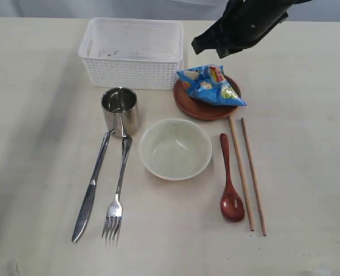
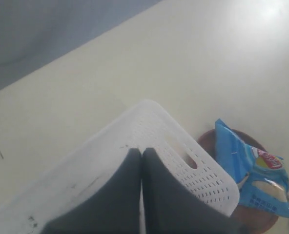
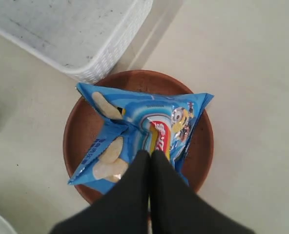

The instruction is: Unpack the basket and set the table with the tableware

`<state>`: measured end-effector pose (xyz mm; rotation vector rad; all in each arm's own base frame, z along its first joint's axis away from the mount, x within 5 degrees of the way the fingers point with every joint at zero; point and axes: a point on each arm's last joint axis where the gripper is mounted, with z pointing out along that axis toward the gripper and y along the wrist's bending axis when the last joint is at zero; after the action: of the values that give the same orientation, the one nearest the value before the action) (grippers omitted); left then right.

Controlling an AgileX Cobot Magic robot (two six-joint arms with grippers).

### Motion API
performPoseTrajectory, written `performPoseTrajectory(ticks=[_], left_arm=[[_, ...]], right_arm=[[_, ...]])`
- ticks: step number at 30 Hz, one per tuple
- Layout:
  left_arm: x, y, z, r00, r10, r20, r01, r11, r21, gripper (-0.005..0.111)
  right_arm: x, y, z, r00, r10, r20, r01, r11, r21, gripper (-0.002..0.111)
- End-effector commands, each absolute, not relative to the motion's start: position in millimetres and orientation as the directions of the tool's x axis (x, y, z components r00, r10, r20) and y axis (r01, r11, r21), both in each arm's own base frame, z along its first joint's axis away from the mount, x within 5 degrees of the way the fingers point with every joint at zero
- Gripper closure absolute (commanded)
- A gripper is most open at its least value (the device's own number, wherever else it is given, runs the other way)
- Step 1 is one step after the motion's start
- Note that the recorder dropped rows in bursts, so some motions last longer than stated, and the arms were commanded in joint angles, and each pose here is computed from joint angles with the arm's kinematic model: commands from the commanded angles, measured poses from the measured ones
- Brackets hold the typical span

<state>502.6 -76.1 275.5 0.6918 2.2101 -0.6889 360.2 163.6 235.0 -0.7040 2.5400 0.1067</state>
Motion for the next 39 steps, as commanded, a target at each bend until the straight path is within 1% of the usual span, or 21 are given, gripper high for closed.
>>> performPoseTrajectory(ticks=[1, 5, 9, 12, 17, 18, 19, 21, 23, 26, 35, 39], left_arm=[[488.0, -73.2, 279.4, -0.566, 0.258, -0.783, 0.641, 0.734, -0.222, 0.107], [464.8, -68.7, 291.4, -0.525, 0.257, -0.811, 0.624, 0.765, -0.161, 0.107], [434.7, -62.2, 299.7, -0.495, 0.219, -0.841, 0.565, 0.817, -0.12, 0.107], [410.4, -57.0, 304.7, -0.426, 0.172, -0.888, 0.512, 0.855, -0.08, 0.107], [369.5, -45.8, 313.3, -0.241, 0.121, -0.963, 0.405, 0.914, 0.013, 0.107], [363.5, -46.0, 310.2, -0.219, 0.185, -0.958, 0.426, 0.902, 0.077, 0.107], [358.9, -47.8, 313.0, -0.196, 0.203, -0.96, 0.45, 0.888, 0.096, 0.107], [356.0, -49.3, 316.6, -0.179, 0.203, -0.963, 0.466, 0.879, 0.099, 0.107], [354.1, -54.5, 317.7, -0.157, 0.194, -0.968, 0.517, 0.851, 0.086, 0.107], [355.3, -58.1, 315.5, -0.146, 0.193, -0.97, 0.554, 0.828, 0.082, 0.107], [359.8, -55.8, 308.4, -0.127, 0.273, -0.954, 0.545, 0.823, 0.163, 0.107], [363.1, -55.9, 301.7, -0.138, 0.282, -0.949, 0.549, 0.82, 0.164, 0.107]], right_arm=[[360.0, 161.8, 239.7, -0.725, -0.481, -0.493, -0.516, 0.853, -0.075, 0.109], [360.0, 161.8, 239.7, -0.725, -0.481, -0.493, -0.516, 0.853, -0.075, 0.109], [360.0, 161.8, 239.7, -0.725, -0.481, -0.493, -0.516, 0.853, -0.075, 0.109], [359.7, 161.8, 239.6, -0.727, -0.48, -0.49, -0.515, 0.854, -0.072, 0.109], [359.9, 162.3, 239.8, -0.728, -0.475, -0.495, -0.513, 0.856, -0.067, 0.109], [360.2, 162.4, 239.9, -0.726, -0.474, -0.498, -0.513, 0.856, -0.068, 0.109], [360.5, 162.6, 240.1, -0.724, -0.474, -0.502, -0.513, 0.856, -0.068, 0.109], [360.8, 162.7, 240.3, -0.722, -0.473, -0.506, -0.513, 0.856, -0.069, 0.109], [361.0, 162.8, 240.4, -0.721, -0.472, -0.508, -0.512, 0.856, -0.069, 0.109], [361.0, 162.8, 240.4, -0.721, -0.472, -0.508, -0.512, 0.856, -0.069, 0.109], [360.8, 162.7, 240.3, -0.722, -0.473, -0.506, -0.513, 0.856, -0.069, 0.109], [360.8, 162.7, 240.3, -0.71, -0.492, -0.504, -0.529, 0.845, -0.08, 0.109]])
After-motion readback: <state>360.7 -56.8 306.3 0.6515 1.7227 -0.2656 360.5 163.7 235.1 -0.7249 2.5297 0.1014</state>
